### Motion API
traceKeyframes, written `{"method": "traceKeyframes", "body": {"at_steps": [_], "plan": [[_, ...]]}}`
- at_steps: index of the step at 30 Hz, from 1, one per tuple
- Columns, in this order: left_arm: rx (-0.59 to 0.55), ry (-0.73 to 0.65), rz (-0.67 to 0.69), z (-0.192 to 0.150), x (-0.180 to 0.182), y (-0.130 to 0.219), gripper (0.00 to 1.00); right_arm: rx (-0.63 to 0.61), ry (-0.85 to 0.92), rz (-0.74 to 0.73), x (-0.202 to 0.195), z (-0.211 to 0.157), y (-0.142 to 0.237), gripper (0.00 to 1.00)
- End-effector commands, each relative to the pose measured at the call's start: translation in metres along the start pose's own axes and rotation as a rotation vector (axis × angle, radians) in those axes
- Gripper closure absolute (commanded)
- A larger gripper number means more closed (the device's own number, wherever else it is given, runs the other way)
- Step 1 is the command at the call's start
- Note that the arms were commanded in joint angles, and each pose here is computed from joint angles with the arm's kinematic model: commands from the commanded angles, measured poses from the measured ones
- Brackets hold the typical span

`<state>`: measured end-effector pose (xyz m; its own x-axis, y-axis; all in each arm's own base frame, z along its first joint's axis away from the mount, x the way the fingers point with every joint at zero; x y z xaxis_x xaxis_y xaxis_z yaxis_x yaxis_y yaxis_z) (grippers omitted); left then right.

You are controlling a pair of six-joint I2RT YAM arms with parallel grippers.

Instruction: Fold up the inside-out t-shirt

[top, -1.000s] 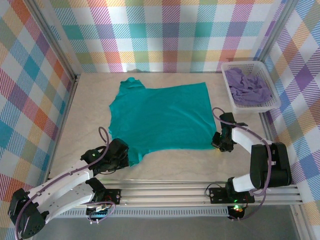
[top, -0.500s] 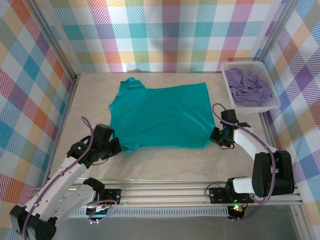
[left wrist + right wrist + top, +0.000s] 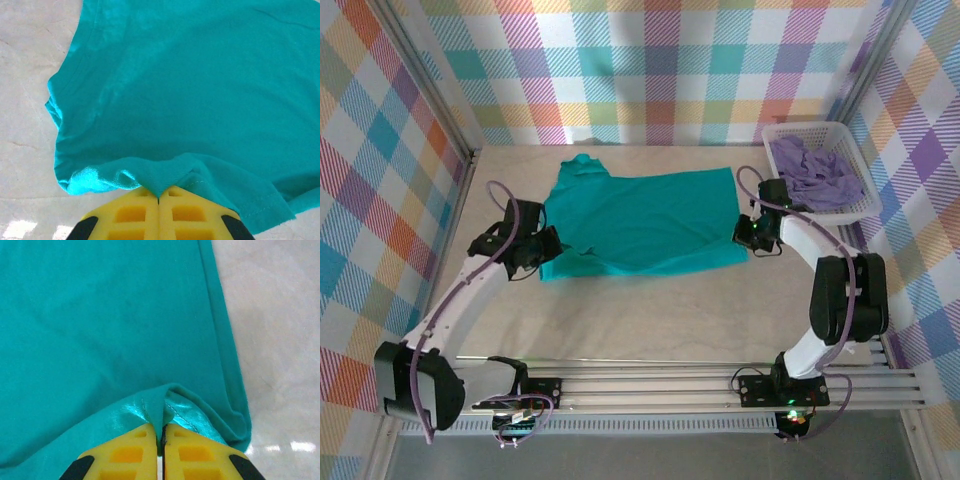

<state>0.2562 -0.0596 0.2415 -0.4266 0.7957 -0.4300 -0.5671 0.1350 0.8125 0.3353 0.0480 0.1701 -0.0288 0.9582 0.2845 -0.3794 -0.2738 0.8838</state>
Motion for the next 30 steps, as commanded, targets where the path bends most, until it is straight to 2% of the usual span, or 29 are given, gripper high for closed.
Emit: {"method": "traceKeyframes", "body": {"at_steps": [1, 8, 18, 30], "plan": [[-0.041, -0.022, -0.015, 0.014, -0.006, -0.002, 1.0, 0.0, 0.028, 0.029, 0.002, 0.012, -0.005, 0.89], [-0.028, -0.036, 0.032, 0.024, -0.009, -0.021, 1.0, 0.031, 0.041, -0.015, -0.003, 0.021, -0.016, 0.89], [-0.01, -0.034, 0.073, 0.035, -0.006, -0.041, 1.0, 0.021, 0.027, -0.067, -0.017, 0.022, -0.009, 0.91], [0.009, -0.031, 0.116, 0.052, -0.016, -0.083, 1.0, -0.006, 0.004, -0.02, -0.016, 0.047, -0.029, 0.88]]}}
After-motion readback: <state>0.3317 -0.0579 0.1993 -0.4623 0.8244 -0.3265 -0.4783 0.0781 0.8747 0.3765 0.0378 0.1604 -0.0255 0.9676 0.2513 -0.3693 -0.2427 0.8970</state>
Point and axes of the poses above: each hand's point on the last joint's axis, 136 mm out from that joint toward the fingers, its own y axis back along the fingers, its own x axis along the line the jaws close on, z = x × y, the point moved 10 cm from there along y, back along the fingers, and after that the axes turned 13 degrees about y, right-handed, at the moved point
